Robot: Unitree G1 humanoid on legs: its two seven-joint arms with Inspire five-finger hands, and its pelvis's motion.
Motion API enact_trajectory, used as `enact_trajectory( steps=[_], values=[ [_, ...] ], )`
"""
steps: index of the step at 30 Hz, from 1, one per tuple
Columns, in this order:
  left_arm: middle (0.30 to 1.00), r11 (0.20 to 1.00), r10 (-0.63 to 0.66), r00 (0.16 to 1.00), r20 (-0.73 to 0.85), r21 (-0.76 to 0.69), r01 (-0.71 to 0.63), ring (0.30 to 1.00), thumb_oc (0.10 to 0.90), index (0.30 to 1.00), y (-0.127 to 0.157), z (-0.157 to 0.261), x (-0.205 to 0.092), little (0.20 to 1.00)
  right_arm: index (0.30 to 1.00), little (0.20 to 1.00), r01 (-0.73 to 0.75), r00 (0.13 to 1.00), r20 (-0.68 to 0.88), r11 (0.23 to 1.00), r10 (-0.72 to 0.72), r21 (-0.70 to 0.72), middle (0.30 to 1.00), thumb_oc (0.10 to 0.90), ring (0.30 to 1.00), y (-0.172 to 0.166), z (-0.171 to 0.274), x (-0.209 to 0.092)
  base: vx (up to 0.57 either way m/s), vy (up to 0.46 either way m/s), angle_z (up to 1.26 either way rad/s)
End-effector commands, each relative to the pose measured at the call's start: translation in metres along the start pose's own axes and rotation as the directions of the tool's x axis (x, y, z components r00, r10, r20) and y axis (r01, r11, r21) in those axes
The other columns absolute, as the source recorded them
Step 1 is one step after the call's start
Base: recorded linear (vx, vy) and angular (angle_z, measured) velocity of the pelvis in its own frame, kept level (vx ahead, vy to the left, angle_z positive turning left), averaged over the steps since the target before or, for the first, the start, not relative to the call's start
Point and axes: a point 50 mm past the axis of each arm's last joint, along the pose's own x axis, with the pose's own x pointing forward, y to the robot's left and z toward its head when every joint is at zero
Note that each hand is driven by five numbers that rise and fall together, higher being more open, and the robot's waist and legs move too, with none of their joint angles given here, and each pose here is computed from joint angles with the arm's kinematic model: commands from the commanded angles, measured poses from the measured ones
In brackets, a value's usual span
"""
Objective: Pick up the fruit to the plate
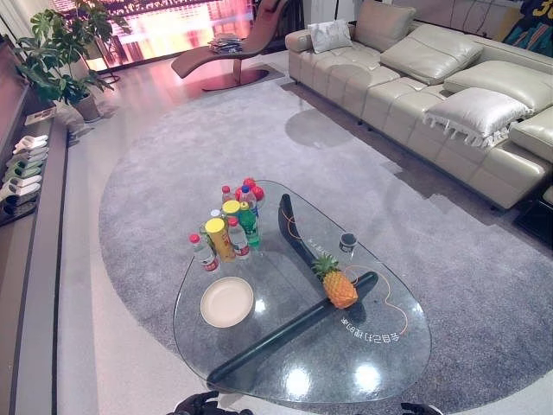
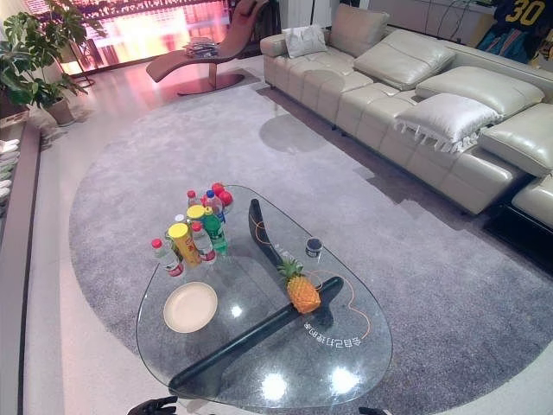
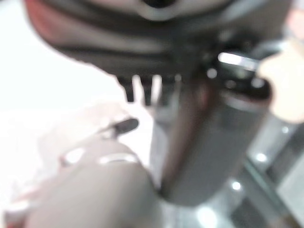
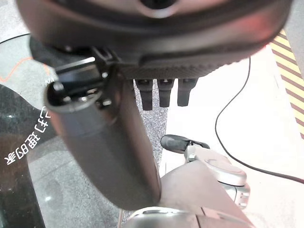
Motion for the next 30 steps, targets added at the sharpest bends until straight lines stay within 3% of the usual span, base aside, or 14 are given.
enact_trajectory(
  steps=[1,30],
  values=[
    [0.900,0.999,0.041,0.999,-0.001,-0.006,-0.041,0.900,0.800,0.900,0.0171,0.0144,0.0000,0.900,0.900,0.900,0.022,1.000,-0.005,0.998,-0.021,0.051,0.900,0.800,0.900,-0.0086,0.0099,0.0011,0.00,0.000,0.00],
    [0.900,0.998,0.059,0.998,-0.022,-0.020,-0.060,0.900,0.800,0.900,0.0208,0.0086,-0.0012,0.900,0.900,0.900,0.035,0.999,-0.015,0.998,-0.035,0.060,0.900,0.800,0.900,-0.0108,0.0056,0.0007,0.00,0.000,0.00]
  ],
)
